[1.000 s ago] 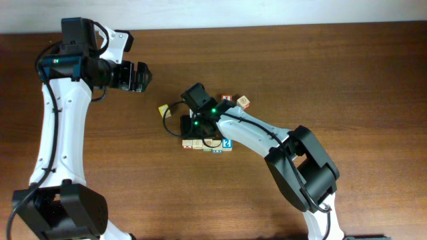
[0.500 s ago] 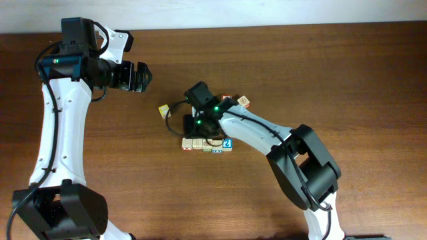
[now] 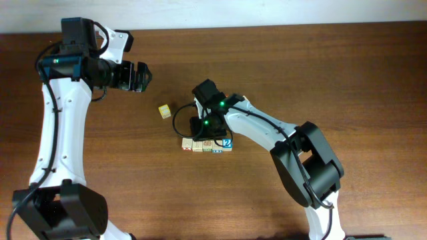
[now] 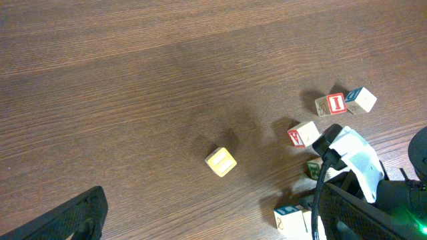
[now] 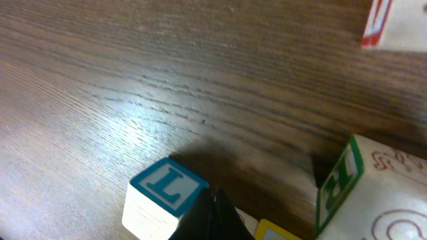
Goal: Rotate 5 blocks
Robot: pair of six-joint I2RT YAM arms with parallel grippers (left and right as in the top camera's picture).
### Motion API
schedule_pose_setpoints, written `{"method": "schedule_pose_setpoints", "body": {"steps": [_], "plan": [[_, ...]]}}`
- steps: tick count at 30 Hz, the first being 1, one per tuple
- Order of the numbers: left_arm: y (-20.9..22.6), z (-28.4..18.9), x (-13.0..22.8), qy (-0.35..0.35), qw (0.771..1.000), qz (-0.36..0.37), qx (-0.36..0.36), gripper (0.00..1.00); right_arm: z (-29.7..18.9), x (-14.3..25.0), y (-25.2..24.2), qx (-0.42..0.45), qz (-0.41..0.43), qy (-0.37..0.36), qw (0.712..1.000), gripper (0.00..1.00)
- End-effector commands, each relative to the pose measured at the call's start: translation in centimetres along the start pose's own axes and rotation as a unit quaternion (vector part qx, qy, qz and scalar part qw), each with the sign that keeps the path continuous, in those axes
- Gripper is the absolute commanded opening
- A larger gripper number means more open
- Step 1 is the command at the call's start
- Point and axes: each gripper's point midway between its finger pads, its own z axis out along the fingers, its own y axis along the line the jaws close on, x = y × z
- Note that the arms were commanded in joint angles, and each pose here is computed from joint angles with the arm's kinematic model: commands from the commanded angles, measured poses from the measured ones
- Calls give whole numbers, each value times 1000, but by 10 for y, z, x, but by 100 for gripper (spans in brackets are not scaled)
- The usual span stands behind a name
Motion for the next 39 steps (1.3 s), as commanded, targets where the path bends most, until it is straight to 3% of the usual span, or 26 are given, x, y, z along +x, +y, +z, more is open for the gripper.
{"method": "schedule_pose_setpoints", "body": {"steps": [1, 6, 12, 18, 39], "plan": [[-1, -3, -5, -8, 1000, 10, 2, 99, 1, -1, 5, -5, -8, 2, 1000, 4], [-1, -3, -5, -8, 1000, 10, 2, 99, 1, -7, 2, 0, -15, -10, 1000, 4], [-1, -3, -5, -8, 1000, 10, 2, 99, -14, -46, 8, -18, -38, -70, 997, 4], [-1, -3, -5, -8, 1000, 10, 2, 99, -3, -27, 33, -21, -65, -52, 996, 4], [-1, -3, -5, -8, 1000, 10, 2, 99, 12, -2, 37, -10, -55, -16, 998, 4]]}}
